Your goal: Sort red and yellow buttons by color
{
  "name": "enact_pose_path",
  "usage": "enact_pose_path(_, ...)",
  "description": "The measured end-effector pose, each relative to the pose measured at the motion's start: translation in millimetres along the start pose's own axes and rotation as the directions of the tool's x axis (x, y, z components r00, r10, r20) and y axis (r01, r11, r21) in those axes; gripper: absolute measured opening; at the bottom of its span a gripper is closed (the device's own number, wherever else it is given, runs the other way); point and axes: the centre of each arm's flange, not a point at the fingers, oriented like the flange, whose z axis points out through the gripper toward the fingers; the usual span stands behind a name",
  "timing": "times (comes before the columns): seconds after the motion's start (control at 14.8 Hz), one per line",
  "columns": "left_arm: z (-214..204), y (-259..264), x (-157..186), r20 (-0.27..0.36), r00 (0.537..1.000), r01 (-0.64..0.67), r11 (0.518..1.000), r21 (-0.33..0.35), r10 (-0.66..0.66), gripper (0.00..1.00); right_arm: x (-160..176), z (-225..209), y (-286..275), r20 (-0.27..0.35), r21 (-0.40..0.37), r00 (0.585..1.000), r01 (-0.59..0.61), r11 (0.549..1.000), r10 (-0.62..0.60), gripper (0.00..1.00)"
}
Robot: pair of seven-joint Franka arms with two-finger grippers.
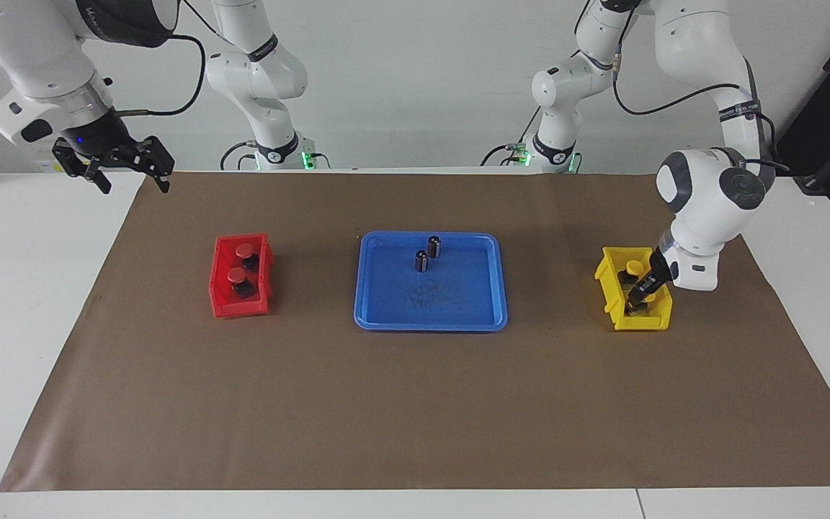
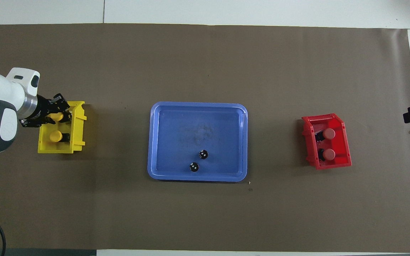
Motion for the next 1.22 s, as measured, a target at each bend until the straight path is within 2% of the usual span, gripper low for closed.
enact_pose_path(0.07, -4, 0, 1, 0.003, 1.0, 0.001, 1.0, 0.003, -0.001, 0.61, 0, 0, 0, 0.0, 0.0, 1.0, 0.0, 1.0, 0.0, 1.0)
enact_pose_path(0.14, -13, 0, 3, 0.011, 1.0, 0.001, 1.0, 0.011, -0.001, 0.67, 0, 0, 0, 0.0, 0.0, 1.0, 0.0, 1.0, 0.0, 1.0)
enact_pose_path(0.34, -57, 9, 8, 0.034, 0.999, -0.011, 0.999, 0.035, 0.01, 0.99, 0, 0, 0, 0.0, 0.0, 1.0, 0.0, 1.0, 0.0, 1.0)
enact_pose_path(0.47, -77, 15, 6, 0.045, 0.998, -0.049, 0.998, 0.049, 0.047, 1.0, 0, 0, 0, 0.0, 0.0, 1.0, 0.0, 1.0, 0.0, 1.0)
enact_pose_path(0.81, -129, 23, -10, 0.029, 0.968, -0.25, 0.967, 0.058, 0.249, 1.0, 0, 0, 0, 0.0, 0.0, 1.0, 0.001, 1.0, -0.001, 1.0)
enact_pose_path(0.95, -170, 17, -23, 0.042, 0.924, -0.382, 0.921, 0.076, 0.38, 1.0, 0, 0, -1, -0.001, 0.0, 1.0, 0.001, 1.0, -0.001, 1.0)
enact_pose_path(1.22, -262, 7, -47, 0.04, 0.879, -0.476, 0.877, 0.063, 0.474, 1.0, 0, -1, -2, -0.002, -0.001, 1.0, 0.004, 1.0, -0.004, 1.0)
